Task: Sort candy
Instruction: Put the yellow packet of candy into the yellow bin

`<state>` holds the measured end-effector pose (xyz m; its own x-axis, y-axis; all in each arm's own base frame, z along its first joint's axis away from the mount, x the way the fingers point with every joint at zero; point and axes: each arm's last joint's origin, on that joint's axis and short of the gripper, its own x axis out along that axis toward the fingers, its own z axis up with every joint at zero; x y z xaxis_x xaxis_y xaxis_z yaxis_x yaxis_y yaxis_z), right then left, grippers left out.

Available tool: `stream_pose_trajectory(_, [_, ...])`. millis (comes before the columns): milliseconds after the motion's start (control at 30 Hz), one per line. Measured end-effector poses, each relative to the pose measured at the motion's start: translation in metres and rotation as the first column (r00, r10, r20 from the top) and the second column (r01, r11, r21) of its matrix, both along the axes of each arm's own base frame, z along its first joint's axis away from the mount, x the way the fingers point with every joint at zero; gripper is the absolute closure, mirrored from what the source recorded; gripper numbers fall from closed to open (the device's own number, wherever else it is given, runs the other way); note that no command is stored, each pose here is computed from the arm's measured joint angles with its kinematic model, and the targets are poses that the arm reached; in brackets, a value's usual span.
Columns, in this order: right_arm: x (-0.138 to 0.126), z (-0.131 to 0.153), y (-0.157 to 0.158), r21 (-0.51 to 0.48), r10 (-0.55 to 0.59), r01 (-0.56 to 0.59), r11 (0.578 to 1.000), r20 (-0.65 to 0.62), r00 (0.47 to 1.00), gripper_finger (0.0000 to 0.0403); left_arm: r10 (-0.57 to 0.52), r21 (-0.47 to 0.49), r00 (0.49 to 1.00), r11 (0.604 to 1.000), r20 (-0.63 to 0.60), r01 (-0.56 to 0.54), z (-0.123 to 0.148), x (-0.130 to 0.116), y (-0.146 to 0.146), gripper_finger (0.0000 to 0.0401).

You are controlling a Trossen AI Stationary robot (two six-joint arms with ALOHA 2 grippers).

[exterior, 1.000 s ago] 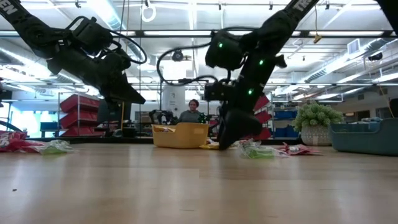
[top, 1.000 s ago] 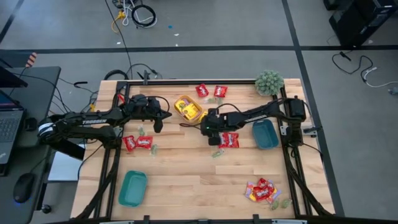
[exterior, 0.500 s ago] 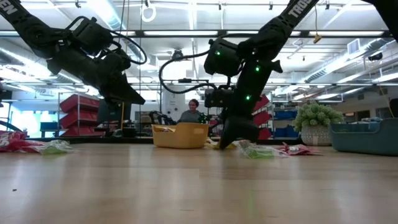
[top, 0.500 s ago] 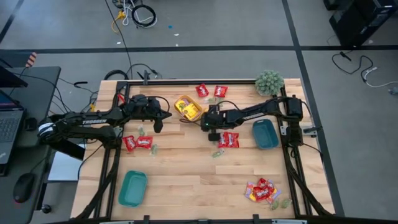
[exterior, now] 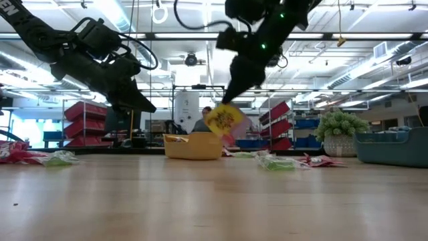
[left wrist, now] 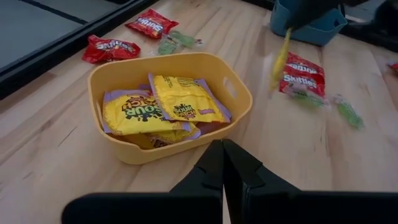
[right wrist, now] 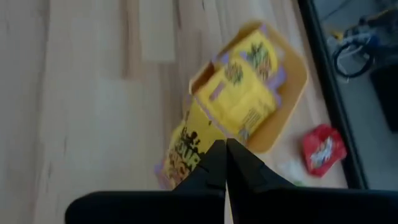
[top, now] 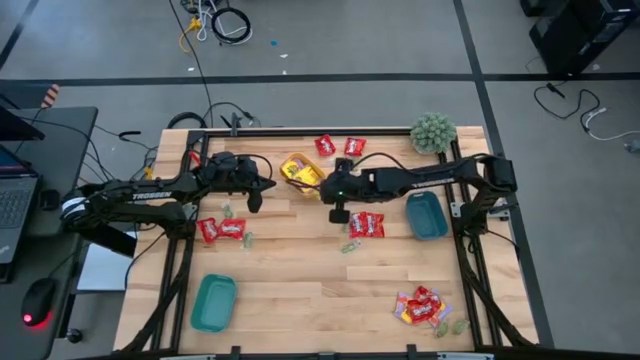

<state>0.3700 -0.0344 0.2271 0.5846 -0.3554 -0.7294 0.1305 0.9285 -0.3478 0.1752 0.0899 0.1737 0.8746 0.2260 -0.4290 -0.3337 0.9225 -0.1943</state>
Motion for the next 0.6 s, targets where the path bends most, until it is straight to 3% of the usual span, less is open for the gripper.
stream_pose_trajectory(167, [0.013,0.020,0.001,-0.067,0.045,-0.036,0.997,0.128,0.991,0.0403,0.008,0.000,1.000,1.000,0.000,-0.008,0.000,0.000,0.000,0.0400])
stream_pose_trajectory(367, [0.020,0.036,-0.022,-0.118,0.029,-0.002,0.993,0.234,0.972,0.0403,0.009,0.001,1.000,1.000,-0.001,-0.009,0.000,0.000,0.000,0.0400])
stream_pose_trajectory(600, [0.026,0.021,-0.048,-0.003,0.039,-0.040,0.999,0.266,0.963,0.0403,0.010,-0.001,1.000,1.000,-0.005,-0.010,0.000,0.000,0.000,0.0400])
